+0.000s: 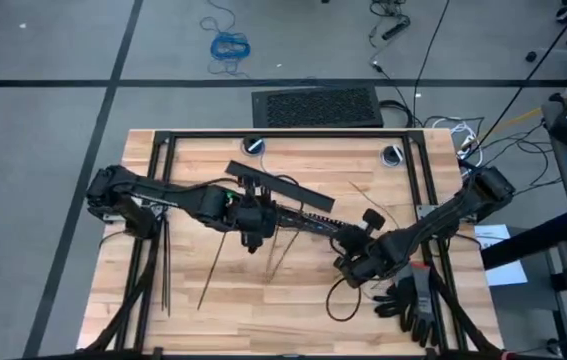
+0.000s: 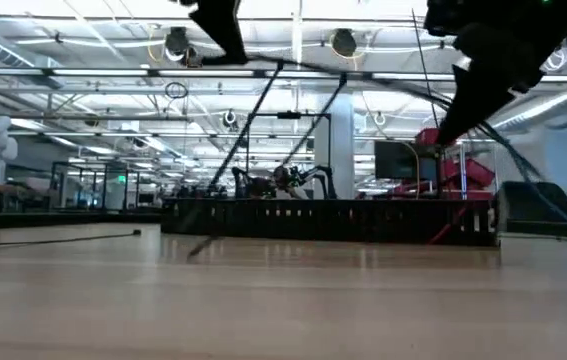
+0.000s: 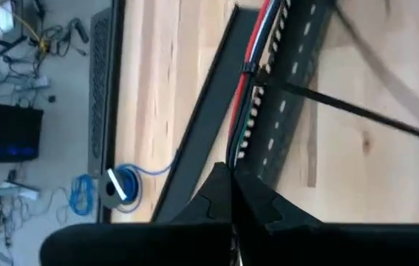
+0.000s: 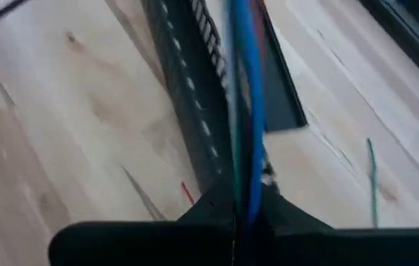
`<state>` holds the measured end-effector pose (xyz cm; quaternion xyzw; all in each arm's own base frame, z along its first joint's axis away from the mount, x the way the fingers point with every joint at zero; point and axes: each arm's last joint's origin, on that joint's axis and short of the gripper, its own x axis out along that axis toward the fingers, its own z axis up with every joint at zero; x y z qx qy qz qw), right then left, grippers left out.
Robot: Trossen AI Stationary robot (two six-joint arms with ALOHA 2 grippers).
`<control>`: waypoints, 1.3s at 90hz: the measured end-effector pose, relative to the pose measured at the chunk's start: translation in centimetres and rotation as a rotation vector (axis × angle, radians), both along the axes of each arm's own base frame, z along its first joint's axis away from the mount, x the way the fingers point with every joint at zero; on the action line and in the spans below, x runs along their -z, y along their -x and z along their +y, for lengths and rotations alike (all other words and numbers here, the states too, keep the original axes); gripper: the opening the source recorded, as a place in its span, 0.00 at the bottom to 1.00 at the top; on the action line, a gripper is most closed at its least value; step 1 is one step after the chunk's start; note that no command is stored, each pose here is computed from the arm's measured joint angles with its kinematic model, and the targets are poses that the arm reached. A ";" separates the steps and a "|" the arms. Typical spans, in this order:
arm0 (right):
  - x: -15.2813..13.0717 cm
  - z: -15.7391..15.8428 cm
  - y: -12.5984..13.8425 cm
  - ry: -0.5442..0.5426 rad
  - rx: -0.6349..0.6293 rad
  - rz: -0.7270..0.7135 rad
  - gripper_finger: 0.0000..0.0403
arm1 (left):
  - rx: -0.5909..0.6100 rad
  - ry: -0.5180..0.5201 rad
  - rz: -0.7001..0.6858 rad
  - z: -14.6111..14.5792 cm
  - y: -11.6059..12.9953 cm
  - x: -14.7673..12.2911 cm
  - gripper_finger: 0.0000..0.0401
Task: Ziptie cables
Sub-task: Put the zip tied cable wire into the black cable duct
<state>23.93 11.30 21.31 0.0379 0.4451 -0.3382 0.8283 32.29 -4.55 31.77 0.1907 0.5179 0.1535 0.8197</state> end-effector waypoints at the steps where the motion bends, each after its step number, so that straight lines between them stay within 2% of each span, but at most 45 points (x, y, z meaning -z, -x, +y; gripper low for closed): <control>1: -0.1 0.0 0.1 0.002 0.006 0.007 0.00 | -0.002 0.002 0.000 0.1 0.0 0.2 0.00; 21: -3.1 -0.4 0.7 0.017 0.060 0.109 0.00 | -0.011 0.058 0.009 2.1 -0.7 3.4 0.00; 35: -3.4 -1.3 0.2 0.014 0.062 0.145 0.00 | -0.030 0.064 0.006 3.8 -0.9 5.4 0.00; 53: -2.0 -3.1 -0.3 -0.001 0.082 0.201 0.00 | -0.030 0.113 -0.031 5.9 -1.0 8.1 0.00; 65: -0.4 -3.8 -0.5 -0.052 0.085 0.198 0.00 | -0.047 0.149 -0.015 6.8 -0.5 9.6 0.00; 74: 0.9 -3.7 -0.9 -0.111 0.043 0.172 0.00 | -0.054 0.165 0.009 6.9 -0.1 10.5 0.00; 90: 2.4 -3.9 -0.6 -0.137 0.036 0.163 0.00 | -0.034 0.208 -0.001 6.8 0.0 12.7 0.00; 117: 4.5 -3.9 -0.6 -0.245 0.007 0.125 0.00 | -0.034 0.201 0.025 6.9 -0.4 15.1 0.00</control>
